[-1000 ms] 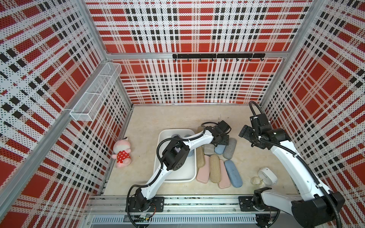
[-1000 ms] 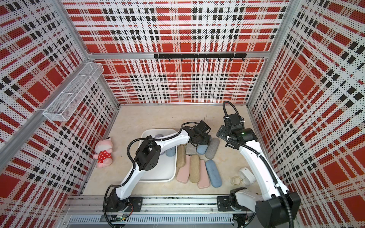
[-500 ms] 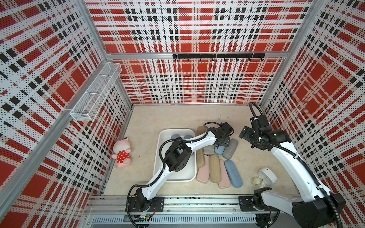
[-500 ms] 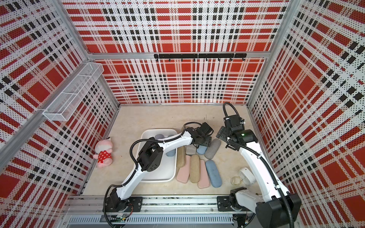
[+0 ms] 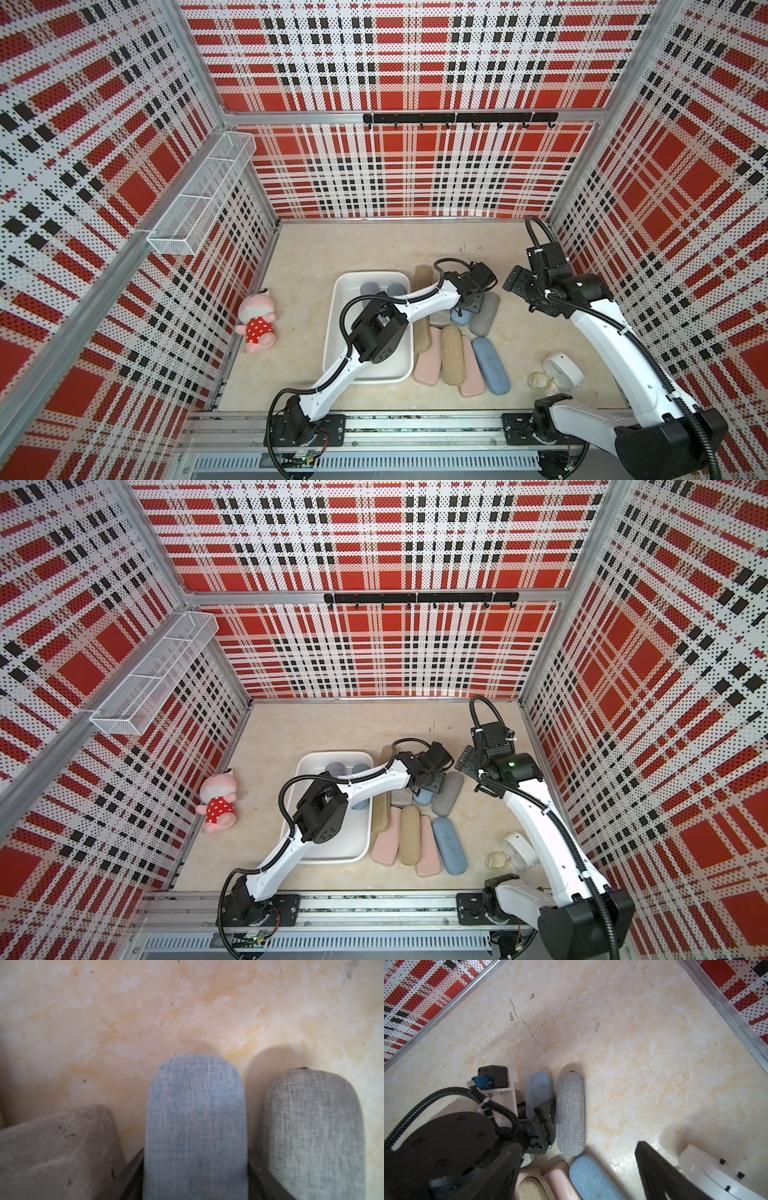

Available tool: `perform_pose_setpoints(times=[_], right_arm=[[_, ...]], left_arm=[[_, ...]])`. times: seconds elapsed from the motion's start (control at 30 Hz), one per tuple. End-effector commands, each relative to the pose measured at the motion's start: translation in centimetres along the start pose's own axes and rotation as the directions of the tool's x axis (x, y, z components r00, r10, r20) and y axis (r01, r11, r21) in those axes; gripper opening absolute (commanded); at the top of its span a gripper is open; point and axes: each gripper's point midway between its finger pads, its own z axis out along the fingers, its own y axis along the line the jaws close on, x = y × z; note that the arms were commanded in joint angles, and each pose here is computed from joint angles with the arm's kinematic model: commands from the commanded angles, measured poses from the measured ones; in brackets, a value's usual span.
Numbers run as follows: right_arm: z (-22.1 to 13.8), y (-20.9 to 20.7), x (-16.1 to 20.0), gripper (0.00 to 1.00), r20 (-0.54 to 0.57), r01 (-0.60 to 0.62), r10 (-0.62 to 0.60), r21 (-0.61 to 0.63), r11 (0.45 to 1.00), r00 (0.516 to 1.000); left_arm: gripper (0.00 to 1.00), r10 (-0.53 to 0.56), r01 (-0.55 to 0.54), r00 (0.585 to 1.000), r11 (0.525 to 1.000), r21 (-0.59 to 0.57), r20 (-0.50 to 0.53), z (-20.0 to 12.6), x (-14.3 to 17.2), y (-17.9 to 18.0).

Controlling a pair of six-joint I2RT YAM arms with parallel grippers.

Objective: Put the glasses cases into the storage boxes
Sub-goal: Pick up the glasses case at the center of the board.

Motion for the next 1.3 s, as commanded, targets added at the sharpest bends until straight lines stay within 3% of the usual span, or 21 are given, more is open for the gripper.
perform_pose_setpoints(times=[0.0, 0.37, 0.6, 0.8, 1.0, 1.1, 1.27], right_arm=[[-0.4, -0.2, -0.3, 0.90, 0.022, -0.011, 0.011, -0.003, 1.000, 1.000], [-0.7, 0.3, -0.9, 0.90, 0.036, -0.003, 0.003, -0.016, 1.000, 0.999], [-0.6, 0.8, -1.2, 0.90, 0.039, 0.019, -0.017, -0.029, 0.999, 0.999], [0.2, 1.4, -0.6, 0.90, 0.015, 0.026, -0.025, -0.059, 0.998, 1.000], [1.3, 1.8, 0.5, 0.89, -0.018, 0.013, -0.015, -0.078, 0.997, 1.000], [1.5, 2.0, 0.8, 0.89, -0.024, 0.014, -0.016, -0.083, 0.996, 1.000], [1.6, 2.2, 1.2, 0.89, -0.030, 0.013, -0.015, -0.083, 0.996, 0.999]], left_arm=[[0.64, 0.020, -0.025, 0.997, 0.998, -0.058, -0.075, 1.3, 2.1, 1.5], [0.62, -0.084, 0.064, 0.983, 0.990, 0.125, 0.166, -9.8, -7.2, -1.4], [0.62, -0.186, 0.158, 0.941, 0.980, 0.120, 0.282, -19.3, -9.7, 3.6], [0.64, -0.293, 0.312, 0.912, 0.950, -0.022, 0.288, -23.1, -5.1, 15.7], [0.65, -0.418, 0.458, 0.877, 0.876, -0.148, 0.238, -21.9, 2.9, 28.0], [0.65, -0.449, 0.487, 0.868, 0.852, -0.190, 0.212, -20.8, 5.5, 31.3], [0.64, -0.446, 0.472, 0.882, 0.838, -0.274, 0.153, -18.2, 8.7, 33.8]])
